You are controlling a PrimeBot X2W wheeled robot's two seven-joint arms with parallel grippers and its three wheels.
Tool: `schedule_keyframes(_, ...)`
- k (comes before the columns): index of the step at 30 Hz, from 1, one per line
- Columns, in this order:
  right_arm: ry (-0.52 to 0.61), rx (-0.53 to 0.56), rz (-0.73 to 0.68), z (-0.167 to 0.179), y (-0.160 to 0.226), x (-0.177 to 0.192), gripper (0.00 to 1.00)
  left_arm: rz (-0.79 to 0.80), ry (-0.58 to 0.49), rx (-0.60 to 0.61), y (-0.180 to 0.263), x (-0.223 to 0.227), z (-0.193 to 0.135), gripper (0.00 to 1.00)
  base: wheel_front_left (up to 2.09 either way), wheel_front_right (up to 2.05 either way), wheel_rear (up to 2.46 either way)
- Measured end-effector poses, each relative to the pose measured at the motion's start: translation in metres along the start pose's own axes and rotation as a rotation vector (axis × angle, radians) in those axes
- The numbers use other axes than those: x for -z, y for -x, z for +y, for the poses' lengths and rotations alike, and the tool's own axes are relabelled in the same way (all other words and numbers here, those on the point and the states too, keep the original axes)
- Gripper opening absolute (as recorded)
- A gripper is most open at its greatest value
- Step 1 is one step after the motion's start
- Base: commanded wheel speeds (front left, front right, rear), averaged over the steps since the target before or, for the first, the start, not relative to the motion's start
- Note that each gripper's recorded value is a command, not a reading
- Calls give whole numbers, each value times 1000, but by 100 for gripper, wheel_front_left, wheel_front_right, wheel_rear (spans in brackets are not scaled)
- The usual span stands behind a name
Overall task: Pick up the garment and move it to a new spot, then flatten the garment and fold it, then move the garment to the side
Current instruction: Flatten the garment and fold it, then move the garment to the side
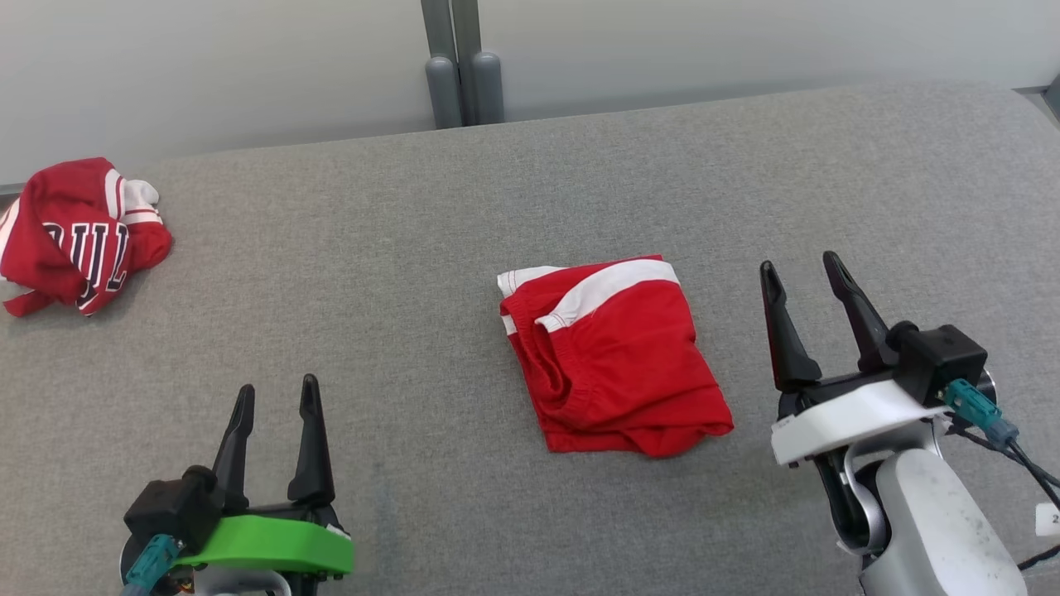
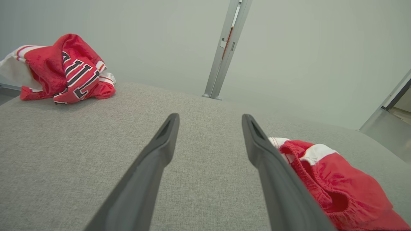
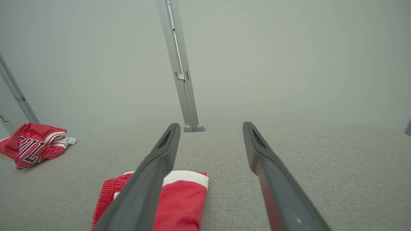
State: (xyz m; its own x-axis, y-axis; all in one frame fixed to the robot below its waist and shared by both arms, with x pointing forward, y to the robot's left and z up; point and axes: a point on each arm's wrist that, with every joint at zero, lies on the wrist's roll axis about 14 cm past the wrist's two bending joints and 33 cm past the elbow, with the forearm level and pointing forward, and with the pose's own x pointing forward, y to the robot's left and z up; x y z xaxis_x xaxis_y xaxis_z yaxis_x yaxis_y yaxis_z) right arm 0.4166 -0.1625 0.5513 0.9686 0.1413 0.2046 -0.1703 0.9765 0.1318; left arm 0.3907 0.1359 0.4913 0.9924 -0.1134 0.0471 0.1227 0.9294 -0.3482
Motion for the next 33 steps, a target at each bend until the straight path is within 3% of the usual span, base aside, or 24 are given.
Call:
schedule_keyframes(13,-62,38,67,7,23,27,100,21,-37,-66,13,5,21,100,0,0,0)
schedule_keyframes(33,-41,46,103,4,22,38,100,28,-32,-61,15,7,18,100,0,0,0)
